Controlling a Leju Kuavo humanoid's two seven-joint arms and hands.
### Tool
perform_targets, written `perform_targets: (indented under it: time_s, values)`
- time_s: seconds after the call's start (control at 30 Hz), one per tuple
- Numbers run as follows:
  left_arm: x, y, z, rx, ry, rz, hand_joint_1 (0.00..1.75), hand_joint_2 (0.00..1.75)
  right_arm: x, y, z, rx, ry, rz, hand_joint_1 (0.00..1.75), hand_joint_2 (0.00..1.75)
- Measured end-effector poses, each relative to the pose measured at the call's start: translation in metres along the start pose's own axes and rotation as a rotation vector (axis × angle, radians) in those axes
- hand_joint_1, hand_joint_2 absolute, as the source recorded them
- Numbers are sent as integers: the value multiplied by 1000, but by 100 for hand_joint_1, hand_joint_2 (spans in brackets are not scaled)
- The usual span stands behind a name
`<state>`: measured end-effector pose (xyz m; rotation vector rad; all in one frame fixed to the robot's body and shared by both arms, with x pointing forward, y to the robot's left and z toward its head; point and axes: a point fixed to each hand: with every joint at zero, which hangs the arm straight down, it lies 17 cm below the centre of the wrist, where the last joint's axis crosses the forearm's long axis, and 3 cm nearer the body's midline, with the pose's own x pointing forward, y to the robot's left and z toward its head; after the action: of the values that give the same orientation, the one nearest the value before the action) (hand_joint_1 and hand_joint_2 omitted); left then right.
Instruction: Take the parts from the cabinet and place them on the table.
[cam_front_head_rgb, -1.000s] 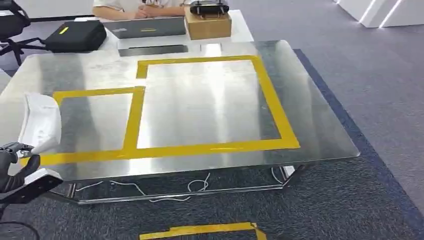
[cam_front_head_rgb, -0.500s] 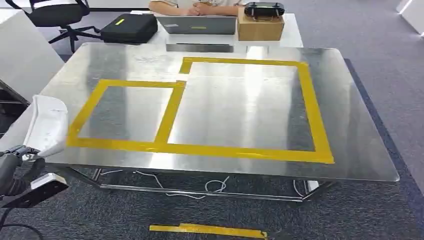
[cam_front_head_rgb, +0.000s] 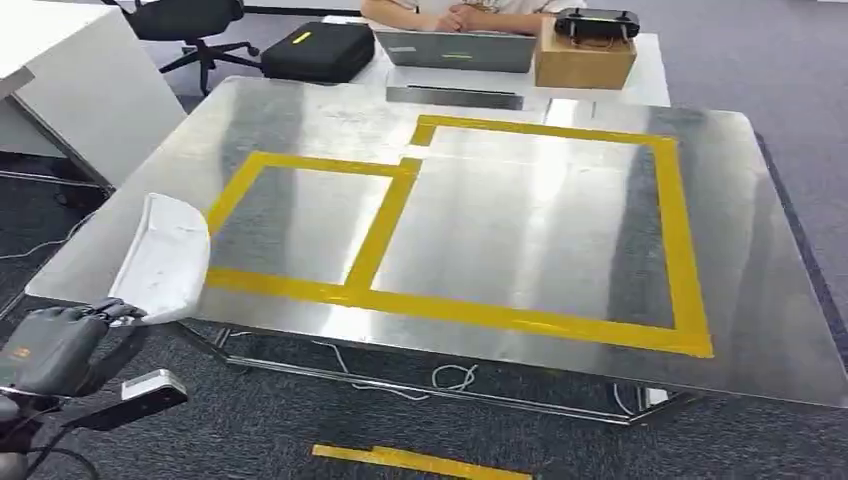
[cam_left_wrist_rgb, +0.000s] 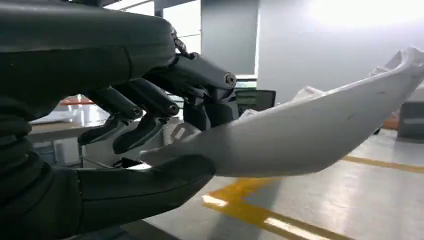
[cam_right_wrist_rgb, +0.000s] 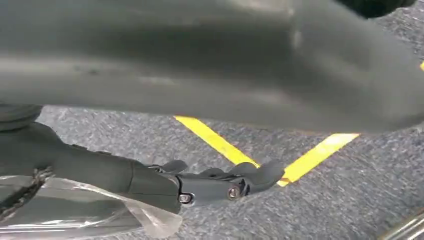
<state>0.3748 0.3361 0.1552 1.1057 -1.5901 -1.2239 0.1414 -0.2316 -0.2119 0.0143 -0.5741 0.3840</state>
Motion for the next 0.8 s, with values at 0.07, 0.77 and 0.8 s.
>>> perform_targets:
  time_s: [0.07,0.77,0.8]
  values:
    - [4,-3,-1,-6,-19,-5,175,175,0,2,-1,4,1,2,0,0]
    - [32,-27,-15,-50,-145,-44,175,175,-10,5,-2,22,19,7,0,0]
    - [33,-30,-14,-57,-147,-42,175,175,-11,6,-2,25,20,8,0,0]
